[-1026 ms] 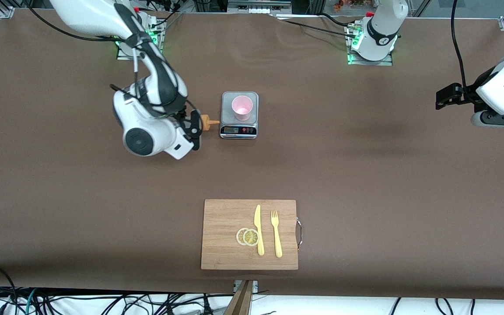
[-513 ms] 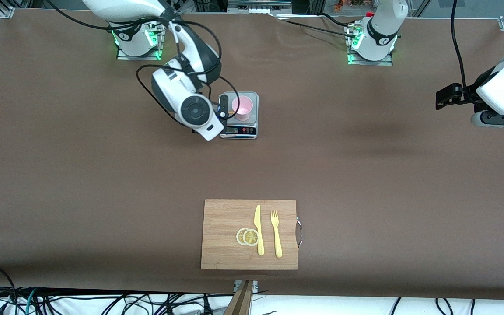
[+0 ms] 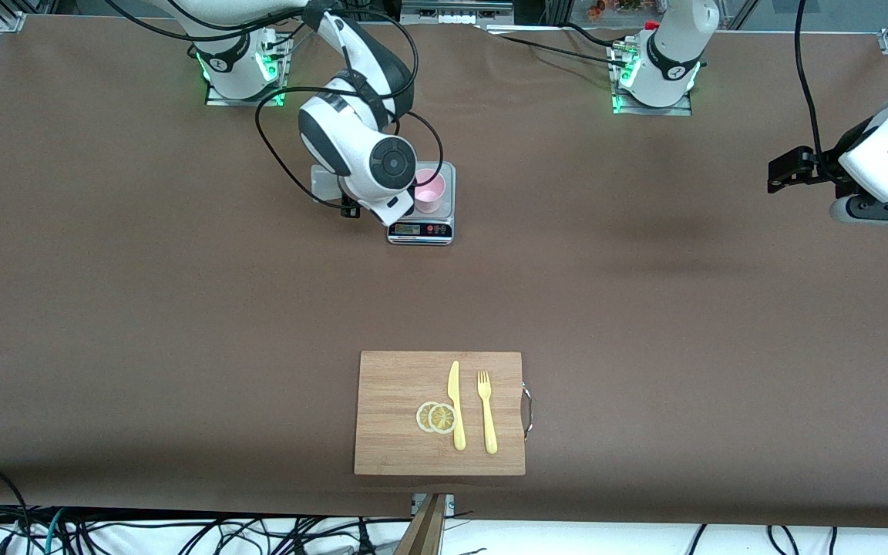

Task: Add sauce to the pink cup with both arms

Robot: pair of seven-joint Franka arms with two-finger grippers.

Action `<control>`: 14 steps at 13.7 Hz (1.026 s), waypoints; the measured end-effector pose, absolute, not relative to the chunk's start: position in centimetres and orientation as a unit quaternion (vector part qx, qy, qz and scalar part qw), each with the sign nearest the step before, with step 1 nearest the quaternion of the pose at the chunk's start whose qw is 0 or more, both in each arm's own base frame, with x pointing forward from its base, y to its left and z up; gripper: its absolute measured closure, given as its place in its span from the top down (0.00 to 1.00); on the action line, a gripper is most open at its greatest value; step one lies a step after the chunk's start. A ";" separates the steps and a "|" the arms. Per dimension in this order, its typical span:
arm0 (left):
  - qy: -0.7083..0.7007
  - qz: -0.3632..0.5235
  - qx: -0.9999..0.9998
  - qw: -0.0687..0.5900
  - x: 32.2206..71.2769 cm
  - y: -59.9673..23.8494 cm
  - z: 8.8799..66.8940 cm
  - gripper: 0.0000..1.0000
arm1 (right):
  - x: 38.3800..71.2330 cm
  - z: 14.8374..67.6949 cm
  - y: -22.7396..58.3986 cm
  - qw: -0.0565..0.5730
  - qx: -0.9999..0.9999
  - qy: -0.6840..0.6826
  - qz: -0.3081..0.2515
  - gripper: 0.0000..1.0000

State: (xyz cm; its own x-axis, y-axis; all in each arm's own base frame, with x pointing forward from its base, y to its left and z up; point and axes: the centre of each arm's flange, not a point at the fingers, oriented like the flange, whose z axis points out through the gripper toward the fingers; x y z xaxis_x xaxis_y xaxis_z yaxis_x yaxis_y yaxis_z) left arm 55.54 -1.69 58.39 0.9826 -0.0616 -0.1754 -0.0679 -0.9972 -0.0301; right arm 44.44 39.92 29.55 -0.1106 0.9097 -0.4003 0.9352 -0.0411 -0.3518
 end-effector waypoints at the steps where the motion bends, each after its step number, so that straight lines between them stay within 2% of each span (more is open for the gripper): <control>1: 0.033 0.087 -0.995 0.018 55.5 -1.7 58.4 1.00 | 43.9 29.6 40.5 0.034 0.664 0.693 -0.278 0.28; 5: 0.033 0.087 -0.995 0.018 55.5 -1.7 58.4 1.00 | 42.7 30.0 42.1 0.063 0.658 0.700 -0.271 0.28; 9: 0.033 0.088 -0.995 0.018 55.5 -1.7 58.4 1.00 | 43.8 29.7 41.1 0.057 0.667 0.692 -0.272 0.28; 14: 0.032 0.088 -0.995 0.018 55.5 -1.7 58.4 1.00 | 47.4 29.7 39.0 -0.027 0.685 0.692 -0.226 0.28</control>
